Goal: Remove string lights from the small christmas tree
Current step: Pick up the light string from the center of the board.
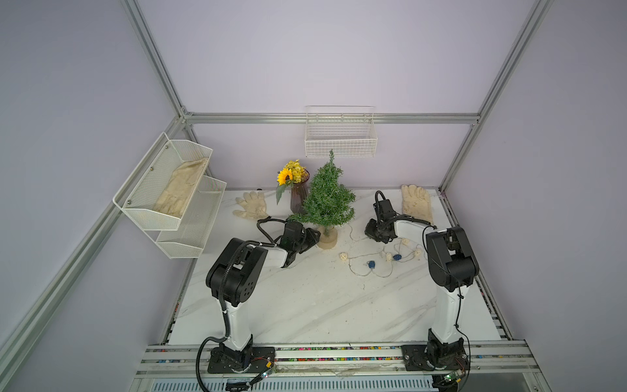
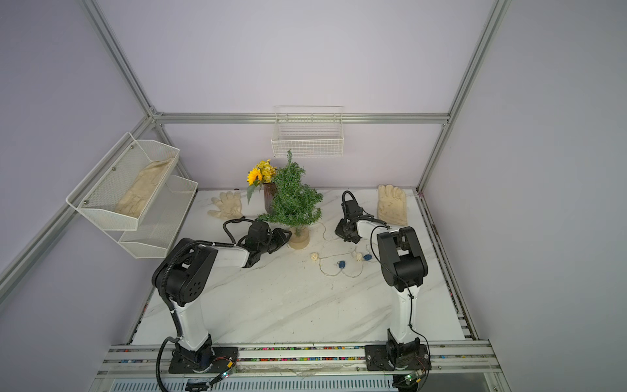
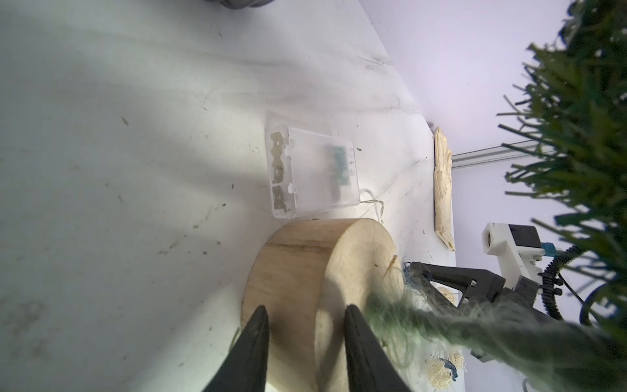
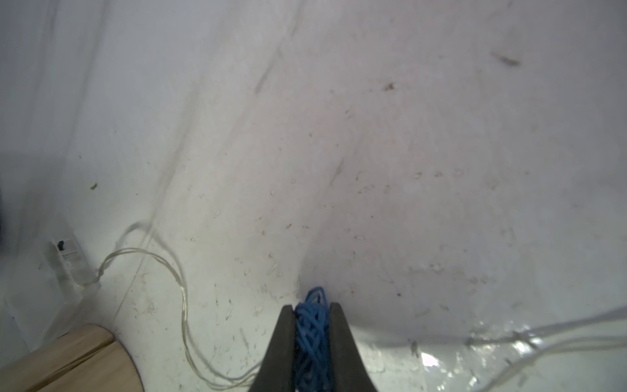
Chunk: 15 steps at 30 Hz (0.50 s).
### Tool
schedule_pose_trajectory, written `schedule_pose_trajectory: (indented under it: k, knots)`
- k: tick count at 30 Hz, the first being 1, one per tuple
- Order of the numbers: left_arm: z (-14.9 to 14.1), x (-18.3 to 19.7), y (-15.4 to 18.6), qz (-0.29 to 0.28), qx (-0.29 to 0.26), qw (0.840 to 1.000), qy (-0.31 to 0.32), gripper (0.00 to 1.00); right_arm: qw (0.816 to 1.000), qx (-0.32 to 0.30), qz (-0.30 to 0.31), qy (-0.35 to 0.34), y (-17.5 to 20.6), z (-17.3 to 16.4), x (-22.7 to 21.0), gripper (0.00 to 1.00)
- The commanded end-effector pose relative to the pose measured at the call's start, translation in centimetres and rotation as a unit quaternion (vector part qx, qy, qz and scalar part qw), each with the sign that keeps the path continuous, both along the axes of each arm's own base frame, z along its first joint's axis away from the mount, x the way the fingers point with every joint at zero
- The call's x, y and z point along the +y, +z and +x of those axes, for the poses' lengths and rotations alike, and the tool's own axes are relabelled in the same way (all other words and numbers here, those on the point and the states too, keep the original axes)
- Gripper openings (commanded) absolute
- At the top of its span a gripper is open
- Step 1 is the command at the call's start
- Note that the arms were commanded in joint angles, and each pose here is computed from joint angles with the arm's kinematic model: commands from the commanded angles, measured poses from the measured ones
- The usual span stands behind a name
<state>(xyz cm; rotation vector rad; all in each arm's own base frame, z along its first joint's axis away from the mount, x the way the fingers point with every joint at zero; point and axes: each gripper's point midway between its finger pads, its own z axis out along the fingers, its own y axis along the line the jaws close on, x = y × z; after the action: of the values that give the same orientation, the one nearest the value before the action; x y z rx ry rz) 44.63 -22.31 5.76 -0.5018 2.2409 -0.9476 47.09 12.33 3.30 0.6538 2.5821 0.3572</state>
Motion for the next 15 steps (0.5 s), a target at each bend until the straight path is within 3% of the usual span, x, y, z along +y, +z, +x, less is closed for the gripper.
schedule_pose_trajectory:
  k: [1, 9, 15]
  knots:
    - [-2.0, 2.8, -4.9, 0.058, 0.085, 0.994, 0.021, 0.36, 0.999, -0.017, -0.006, -0.044, 2.8, -0.3, -3.2, 0.09]
    - [-2.0, 3.3, -5.2, 0.058, 0.089, 0.994, 0.025, 0.36, 0.983, -0.093, 0.017, -0.156, 9.9, -0.8, -14.4, 0.09]
    - [-2.2, 3.7, -5.3, 0.060, 0.090, 0.994, 0.029, 0.36, 0.966, -0.134, 0.022, -0.219, 13.1, -2.0, -19.9, 0.09]
